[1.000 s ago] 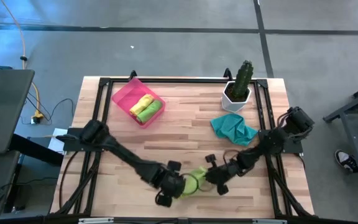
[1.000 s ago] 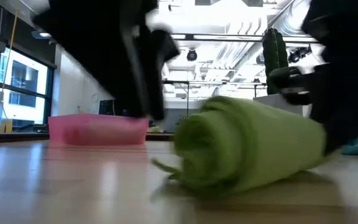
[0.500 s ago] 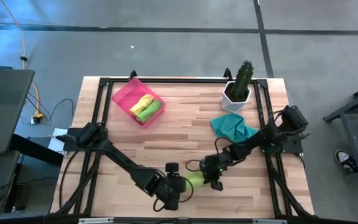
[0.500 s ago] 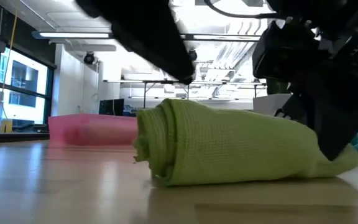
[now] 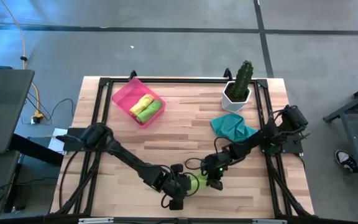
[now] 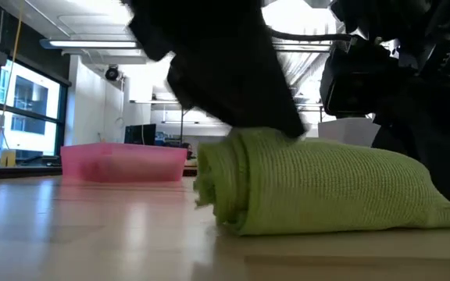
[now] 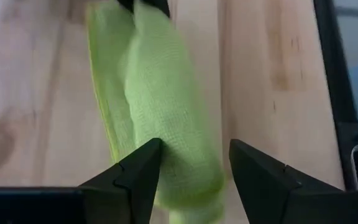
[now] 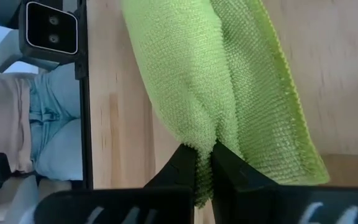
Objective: Roll microfiber towels into tight, uniform cylinder then place into a basket
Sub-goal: Roll the light green microfiber cloth
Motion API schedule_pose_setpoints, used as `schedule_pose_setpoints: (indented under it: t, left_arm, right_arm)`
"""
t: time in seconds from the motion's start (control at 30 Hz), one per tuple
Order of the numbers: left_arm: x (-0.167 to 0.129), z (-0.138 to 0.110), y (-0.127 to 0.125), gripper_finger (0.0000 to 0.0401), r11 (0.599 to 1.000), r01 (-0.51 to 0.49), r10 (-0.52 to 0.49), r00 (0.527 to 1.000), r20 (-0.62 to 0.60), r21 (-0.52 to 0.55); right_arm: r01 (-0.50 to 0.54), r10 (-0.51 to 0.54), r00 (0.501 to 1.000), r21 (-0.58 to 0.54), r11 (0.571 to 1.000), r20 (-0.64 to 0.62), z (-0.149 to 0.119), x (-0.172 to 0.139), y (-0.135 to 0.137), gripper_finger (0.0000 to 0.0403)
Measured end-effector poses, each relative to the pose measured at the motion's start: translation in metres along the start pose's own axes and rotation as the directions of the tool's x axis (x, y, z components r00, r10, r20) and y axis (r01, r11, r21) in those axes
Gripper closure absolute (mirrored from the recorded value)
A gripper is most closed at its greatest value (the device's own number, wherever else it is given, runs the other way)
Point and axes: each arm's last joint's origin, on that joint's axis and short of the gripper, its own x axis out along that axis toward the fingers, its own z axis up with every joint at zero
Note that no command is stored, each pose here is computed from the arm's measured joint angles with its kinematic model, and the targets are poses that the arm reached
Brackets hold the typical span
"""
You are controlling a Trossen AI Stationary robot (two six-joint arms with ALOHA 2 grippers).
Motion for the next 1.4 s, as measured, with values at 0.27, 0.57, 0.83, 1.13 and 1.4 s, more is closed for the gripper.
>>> schedule_pose_setpoints:
  t: [0.27,0.57,0.83,1.13,1.4]
  left_arm:
    - [0.022,-0.007,0.001,0.0214,1.000,-0.001,0.001,1.000,-0.004,-0.012]
    - [0.040,-0.013,0.006,0.0238,0.987,0.046,-0.057,0.996,-0.062,-0.155]
    - [0.045,-0.014,0.011,0.0277,0.945,0.093,-0.136,0.983,-0.120,-0.313]
    - [0.049,-0.008,0.024,0.0295,0.897,0.113,-0.194,0.969,-0.151,-0.428]
    - [0.051,-0.004,0.035,0.0295,0.877,0.102,-0.194,0.969,-0.150,-0.470]
  right_arm:
    - [-0.002,0.002,1.000,0.042,0.999,-0.013,0.002,-0.002,-0.003,0.0402]
    - [-0.002,0.002,1.000,-0.080,0.997,-0.009,0.002,-0.004,-0.002,0.0332]
    - [0.049,-0.058,0.998,-0.312,0.949,-0.019,0.001,-0.037,0.005,0.0257]
    - [0.351,-0.231,0.936,-0.719,0.600,0.264,-0.027,-0.056,0.055,0.0263]
    - [0.444,-0.247,0.896,-0.760,0.474,0.369,-0.047,-0.023,0.070,0.0269]
